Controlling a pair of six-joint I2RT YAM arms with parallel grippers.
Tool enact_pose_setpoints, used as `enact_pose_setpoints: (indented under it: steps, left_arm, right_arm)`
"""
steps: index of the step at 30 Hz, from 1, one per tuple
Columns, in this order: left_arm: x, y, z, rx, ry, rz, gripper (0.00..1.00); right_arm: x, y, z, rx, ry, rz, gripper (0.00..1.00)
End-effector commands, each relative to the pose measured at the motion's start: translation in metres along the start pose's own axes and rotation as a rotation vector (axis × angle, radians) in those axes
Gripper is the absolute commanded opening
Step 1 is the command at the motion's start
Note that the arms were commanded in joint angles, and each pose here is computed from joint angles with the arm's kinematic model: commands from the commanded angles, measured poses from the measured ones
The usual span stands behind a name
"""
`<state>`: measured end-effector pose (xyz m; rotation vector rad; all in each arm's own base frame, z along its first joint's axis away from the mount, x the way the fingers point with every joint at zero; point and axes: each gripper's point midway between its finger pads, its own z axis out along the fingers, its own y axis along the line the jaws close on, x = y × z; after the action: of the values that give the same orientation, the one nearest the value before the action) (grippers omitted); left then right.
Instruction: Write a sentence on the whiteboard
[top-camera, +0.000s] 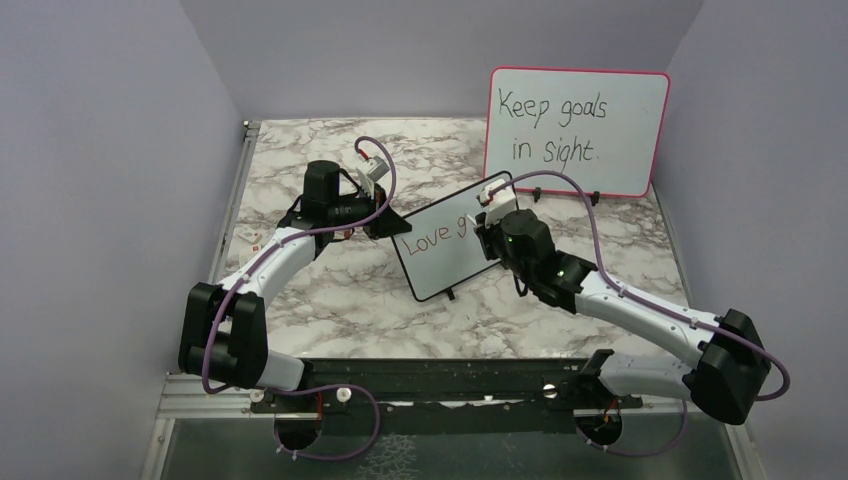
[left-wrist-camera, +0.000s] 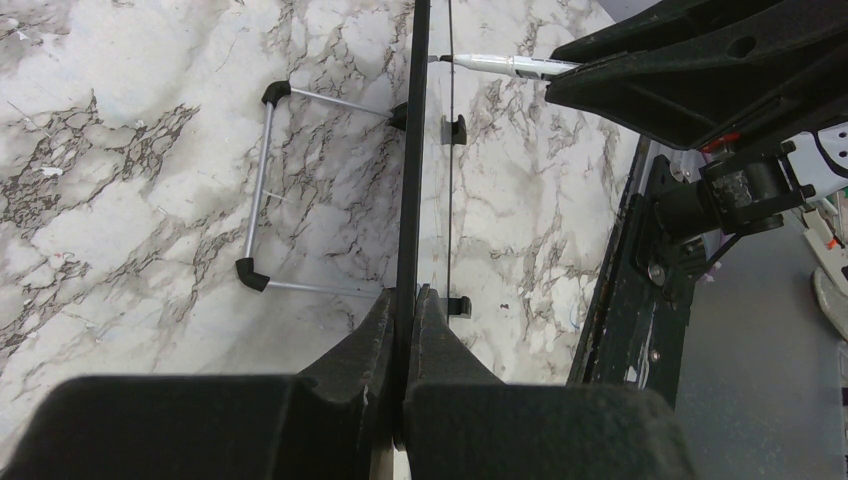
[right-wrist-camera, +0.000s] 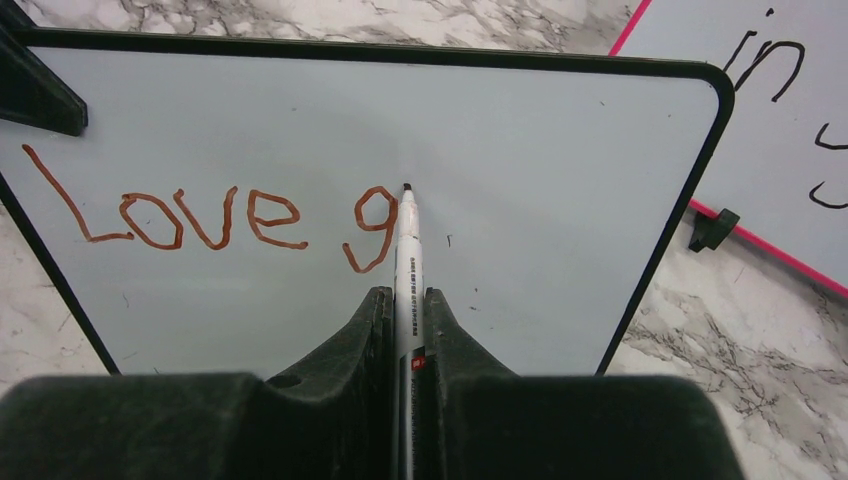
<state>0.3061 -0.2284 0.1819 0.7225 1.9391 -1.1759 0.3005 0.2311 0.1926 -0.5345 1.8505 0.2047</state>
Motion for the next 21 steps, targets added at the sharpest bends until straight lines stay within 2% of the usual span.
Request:
enact_pose_setpoints:
  steps: [1,21]
  left_arm:
    - [0.044,0.036,0.002,-0.158,0.119,-0.035,0.0]
    - [0.044,0.037,0.001,-0.164,0.119,-0.034,0.0]
  right_arm:
    - [-0.005,-0.004,0.005,0.018,-0.032,0.016,0.0]
    - [0.015,-0.006,0.003,0.017,0.041,0.006,0.0]
